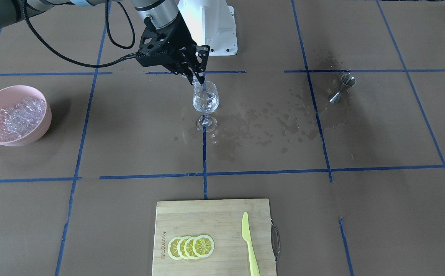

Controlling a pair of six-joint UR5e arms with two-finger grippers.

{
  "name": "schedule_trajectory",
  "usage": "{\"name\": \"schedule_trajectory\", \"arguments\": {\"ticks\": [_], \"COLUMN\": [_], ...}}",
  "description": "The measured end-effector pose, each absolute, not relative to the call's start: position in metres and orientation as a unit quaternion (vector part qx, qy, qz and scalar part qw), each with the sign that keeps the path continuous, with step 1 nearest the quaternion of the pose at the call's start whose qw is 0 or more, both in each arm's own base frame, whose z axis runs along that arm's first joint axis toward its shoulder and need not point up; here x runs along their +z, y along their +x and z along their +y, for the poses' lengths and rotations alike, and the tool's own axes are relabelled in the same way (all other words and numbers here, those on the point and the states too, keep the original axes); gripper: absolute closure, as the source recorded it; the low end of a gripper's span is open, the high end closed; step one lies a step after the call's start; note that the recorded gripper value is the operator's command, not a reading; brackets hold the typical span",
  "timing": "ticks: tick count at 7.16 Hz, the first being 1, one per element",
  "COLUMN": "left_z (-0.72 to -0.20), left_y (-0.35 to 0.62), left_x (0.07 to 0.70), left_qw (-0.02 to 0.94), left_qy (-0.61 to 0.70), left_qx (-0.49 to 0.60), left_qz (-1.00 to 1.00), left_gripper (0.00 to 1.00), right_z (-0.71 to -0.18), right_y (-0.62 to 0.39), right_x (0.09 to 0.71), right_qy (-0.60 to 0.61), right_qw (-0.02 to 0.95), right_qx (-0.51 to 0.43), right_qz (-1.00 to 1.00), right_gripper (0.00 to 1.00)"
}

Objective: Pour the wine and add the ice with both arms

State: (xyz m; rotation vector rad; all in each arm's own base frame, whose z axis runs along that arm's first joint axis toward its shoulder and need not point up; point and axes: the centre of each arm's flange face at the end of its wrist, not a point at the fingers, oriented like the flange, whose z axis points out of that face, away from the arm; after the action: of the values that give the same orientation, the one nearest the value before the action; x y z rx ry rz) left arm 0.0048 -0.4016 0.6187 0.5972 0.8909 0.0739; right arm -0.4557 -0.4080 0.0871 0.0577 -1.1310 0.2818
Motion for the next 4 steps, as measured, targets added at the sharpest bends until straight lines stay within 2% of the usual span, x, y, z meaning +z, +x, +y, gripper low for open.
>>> {"name": "schedule_trajectory", "arguments": {"ticks": [1, 2, 3, 4], "left_z": [-0.4012, -0.4013, -0.4014, -0.4015], "left_y": [0.0046, 0.0046, 0.0046, 0.0047], "left_x": [0.617, 0.6159, 0.6158, 0.6162], "left_qw": [0.859, 0.858, 0.858, 0.858], "left_qy": [0.285, 0.286, 0.286, 0.285], "left_qx": [0.034, 0.034, 0.033, 0.033], "left_qz": [0.425, 0.425, 0.425, 0.425], "left_gripper": [0.0, 0.0, 0.0, 0.0], "right_z": [-0.4076, -0.4066, -0.4058, -0.4053], "right_y": [-0.4613, -0.4636, -0.4643, -0.4648], "right_x": [0.0866, 0.0875, 0.0884, 0.0886], "right_qy": [0.027, 0.027, 0.026, 0.026], "right_qw": [0.836, 0.837, 0.837, 0.837], "right_qx": [0.133, 0.132, 0.132, 0.132], "right_qz": [-0.532, -0.531, -0.53, -0.53], "right_gripper": [0.9, 0.63, 0.27, 0.19]}}
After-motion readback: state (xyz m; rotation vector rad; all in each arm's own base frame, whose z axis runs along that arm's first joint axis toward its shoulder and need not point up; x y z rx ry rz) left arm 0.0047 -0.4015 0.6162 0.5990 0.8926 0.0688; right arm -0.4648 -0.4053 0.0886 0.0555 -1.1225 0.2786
